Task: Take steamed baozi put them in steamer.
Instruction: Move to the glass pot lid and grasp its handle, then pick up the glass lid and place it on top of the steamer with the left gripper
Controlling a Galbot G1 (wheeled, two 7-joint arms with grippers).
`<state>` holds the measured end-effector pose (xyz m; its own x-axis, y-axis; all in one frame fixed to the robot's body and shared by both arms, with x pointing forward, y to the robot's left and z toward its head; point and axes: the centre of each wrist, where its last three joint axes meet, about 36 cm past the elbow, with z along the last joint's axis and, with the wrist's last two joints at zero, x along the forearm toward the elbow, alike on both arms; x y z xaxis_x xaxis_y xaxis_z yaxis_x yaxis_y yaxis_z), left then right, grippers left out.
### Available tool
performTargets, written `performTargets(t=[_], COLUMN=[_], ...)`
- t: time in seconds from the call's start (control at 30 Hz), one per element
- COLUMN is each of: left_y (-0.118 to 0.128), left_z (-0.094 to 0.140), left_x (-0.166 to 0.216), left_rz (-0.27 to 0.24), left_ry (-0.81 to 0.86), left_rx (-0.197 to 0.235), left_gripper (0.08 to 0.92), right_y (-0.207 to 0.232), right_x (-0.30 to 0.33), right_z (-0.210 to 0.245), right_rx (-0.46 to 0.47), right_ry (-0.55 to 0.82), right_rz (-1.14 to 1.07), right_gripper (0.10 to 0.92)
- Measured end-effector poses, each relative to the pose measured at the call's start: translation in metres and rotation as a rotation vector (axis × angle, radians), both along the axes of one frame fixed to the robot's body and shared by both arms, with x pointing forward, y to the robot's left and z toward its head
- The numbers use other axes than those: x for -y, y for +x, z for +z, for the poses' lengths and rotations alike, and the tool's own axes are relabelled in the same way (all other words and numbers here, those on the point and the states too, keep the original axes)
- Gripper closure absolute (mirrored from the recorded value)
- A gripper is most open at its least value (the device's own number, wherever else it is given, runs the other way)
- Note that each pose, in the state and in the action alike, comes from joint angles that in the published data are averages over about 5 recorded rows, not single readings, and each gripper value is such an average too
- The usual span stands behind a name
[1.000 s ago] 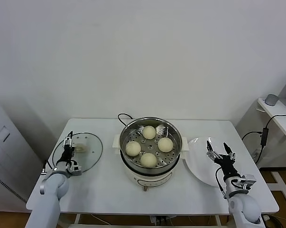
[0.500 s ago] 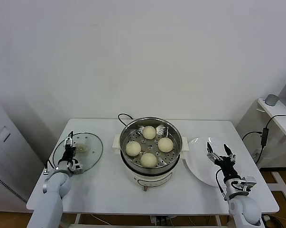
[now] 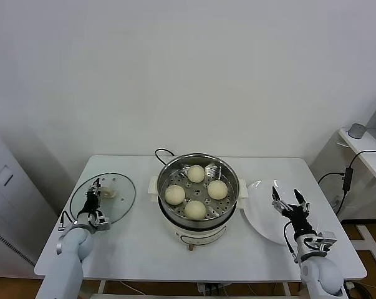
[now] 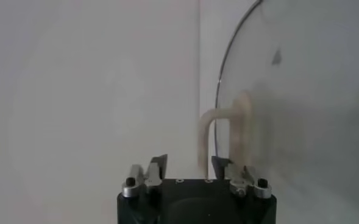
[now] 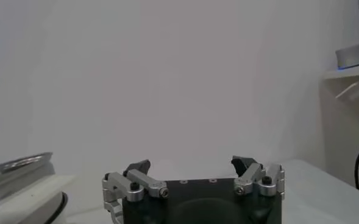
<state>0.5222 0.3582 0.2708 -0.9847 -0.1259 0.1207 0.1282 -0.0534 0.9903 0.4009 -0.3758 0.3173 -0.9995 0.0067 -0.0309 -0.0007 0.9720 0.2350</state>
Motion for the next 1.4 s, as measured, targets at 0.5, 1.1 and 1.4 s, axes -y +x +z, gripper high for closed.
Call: performTargets(t=[0.5,1.1,1.4], left_y=[-0.011,-0.074,-0.093], left_z=[0.02,0.143,0.197], left_x=[0.011,0.131,0.192], left_rz=[0.107,0.344,0.364], left_ry=[-0.015,-0.036,-0.113], left_rx=[0.021,0.136,0.195], left_gripper=[0.876,0.876,0.876], right_y=[0.001,-0.002,-0.007], right_x=[-0.002,-0.003,0.004], right_z=[0.004,0.012,0.011], right_rx=[0.013,0.023,0.014], right_ry=[-0.005,-0.008,-0.015], right_rz=[0.01,0.026,0.021], right_gripper=[0.2,0.2,0.2])
